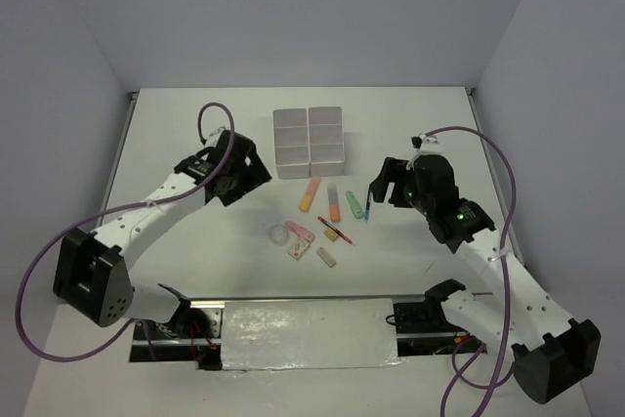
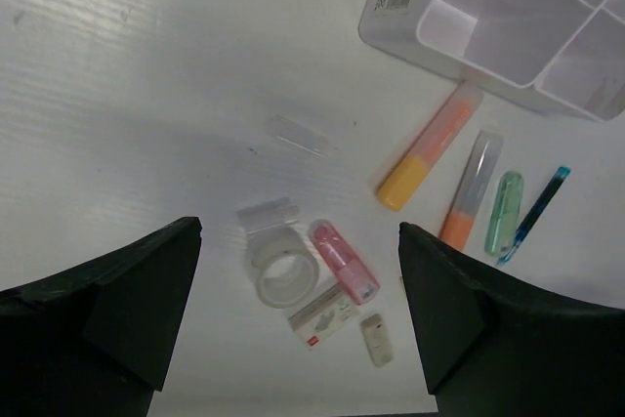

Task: Sort the stationery into containers
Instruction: Pick up the pen cap from the center of the board, then pick up the pen from the center of the board, then place the pen at the center of the board.

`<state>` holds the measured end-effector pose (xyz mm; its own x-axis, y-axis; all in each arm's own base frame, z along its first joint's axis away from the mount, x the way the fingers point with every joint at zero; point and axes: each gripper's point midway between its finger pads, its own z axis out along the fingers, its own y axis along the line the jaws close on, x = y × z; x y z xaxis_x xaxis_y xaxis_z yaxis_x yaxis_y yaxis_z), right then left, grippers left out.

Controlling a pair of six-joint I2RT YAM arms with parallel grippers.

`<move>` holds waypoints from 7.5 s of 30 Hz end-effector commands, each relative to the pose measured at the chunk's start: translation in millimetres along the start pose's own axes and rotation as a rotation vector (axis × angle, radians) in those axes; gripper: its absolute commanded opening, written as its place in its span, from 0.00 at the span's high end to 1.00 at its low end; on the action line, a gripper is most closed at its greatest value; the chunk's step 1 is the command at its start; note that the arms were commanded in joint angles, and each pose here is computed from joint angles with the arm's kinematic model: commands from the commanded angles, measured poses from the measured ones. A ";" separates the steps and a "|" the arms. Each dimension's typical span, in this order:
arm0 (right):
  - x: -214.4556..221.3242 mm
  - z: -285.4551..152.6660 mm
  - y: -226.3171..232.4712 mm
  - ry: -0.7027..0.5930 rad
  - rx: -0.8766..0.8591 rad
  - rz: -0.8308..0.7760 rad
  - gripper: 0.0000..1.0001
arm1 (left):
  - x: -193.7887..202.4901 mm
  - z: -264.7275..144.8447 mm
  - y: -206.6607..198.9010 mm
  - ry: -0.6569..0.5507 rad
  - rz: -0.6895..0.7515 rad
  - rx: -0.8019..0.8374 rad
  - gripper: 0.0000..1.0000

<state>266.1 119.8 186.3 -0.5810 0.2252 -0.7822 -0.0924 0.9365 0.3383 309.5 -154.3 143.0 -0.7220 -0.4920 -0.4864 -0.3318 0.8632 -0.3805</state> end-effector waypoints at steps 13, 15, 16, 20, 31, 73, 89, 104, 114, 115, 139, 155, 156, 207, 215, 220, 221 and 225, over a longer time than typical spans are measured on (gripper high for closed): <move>-4.3 -5.7 -3.7 -0.088 -0.015 0.022 0.19 | 34.9 73.1 -2.8 0.008 -0.477 -0.344 0.27; -2.0 -4.9 -3.7 -0.084 -0.020 0.019 0.19 | 36.7 80.2 -6.3 0.021 -0.483 -0.355 0.29; -1.1 -4.4 -3.3 -0.080 -0.023 0.016 0.19 | 38.7 82.2 -4.9 0.028 -0.483 -0.372 0.29; 0.9 -3.5 3.8 -0.067 -0.062 0.011 0.19 | 45.0 91.4 -6.1 0.051 -0.492 -0.409 0.35; -2.3 -9.2 11.1 -0.097 -0.112 0.003 0.19 | 58.3 106.2 -6.8 0.093 -0.490 -0.458 0.40; 9.4 12.5 -26.6 -0.048 0.118 0.068 0.20 | 23.6 53.6 -36.7 0.006 -0.491 -0.082 1.00; 10.5 38.5 -39.2 -0.026 0.247 0.105 0.26 | -2.2 -43.6 -74.5 0.041 -0.296 0.386 1.00; 34.0 122.2 -42.0 0.199 0.375 0.033 0.41 | -32.0 -95.0 -15.3 -0.156 -0.017 0.236 1.00; 82.6 152.1 -57.4 0.370 0.436 0.010 0.53 | -35.5 -111.8 -2.7 -0.181 0.043 0.245 1.00; 87.6 152.6 -57.4 0.384 0.433 0.011 0.54 | -35.3 -111.9 -2.2 -0.182 0.045 0.246 1.00; 37.0 98.2 -39.3 0.056 0.377 0.424 1.00 | -36.5 -99.3 -34.6 -0.218 0.020 0.440 1.00; -3.0 16.0 31.1 -0.100 -0.154 1.385 1.00 | -24.6 -166.9 -153.6 -0.475 0.338 1.176 1.00; -8.3 12.5 34.7 -0.101 -0.180 1.453 1.00 | -20.7 -168.1 -154.9 -0.488 0.353 1.196 1.00; -63.1 22.4 45.0 -0.175 0.124 -0.140 1.00 | -58.6 -243.1 -132.4 -0.632 0.460 0.793 1.00; 44.9 81.0 -41.4 0.525 0.262 -0.516 1.00 | -29.0 -219.3 -60.7 -0.514 0.543 0.603 1.00; 50.4 111.8 -52.5 0.563 0.184 -0.331 1.00 | -8.9 -198.2 -38.5 -0.468 0.625 0.564 1.00; 58.7 116.0 -58.8 0.609 0.209 -0.335 1.00 | -7.6 -197.8 -37.4 -0.473 0.640 0.569 1.00; 71.8 134.8 -83.7 0.705 0.321 -0.280 1.00 | -1.2 -188.6 -31.1 -0.483 0.670 0.570 1.00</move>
<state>336.0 93.2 43.0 -0.9276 -0.1655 -0.3350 -0.1489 0.9860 -0.0749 207.9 -161.7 302.2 -0.3278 -0.0514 -0.9433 0.4610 0.8629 -0.2072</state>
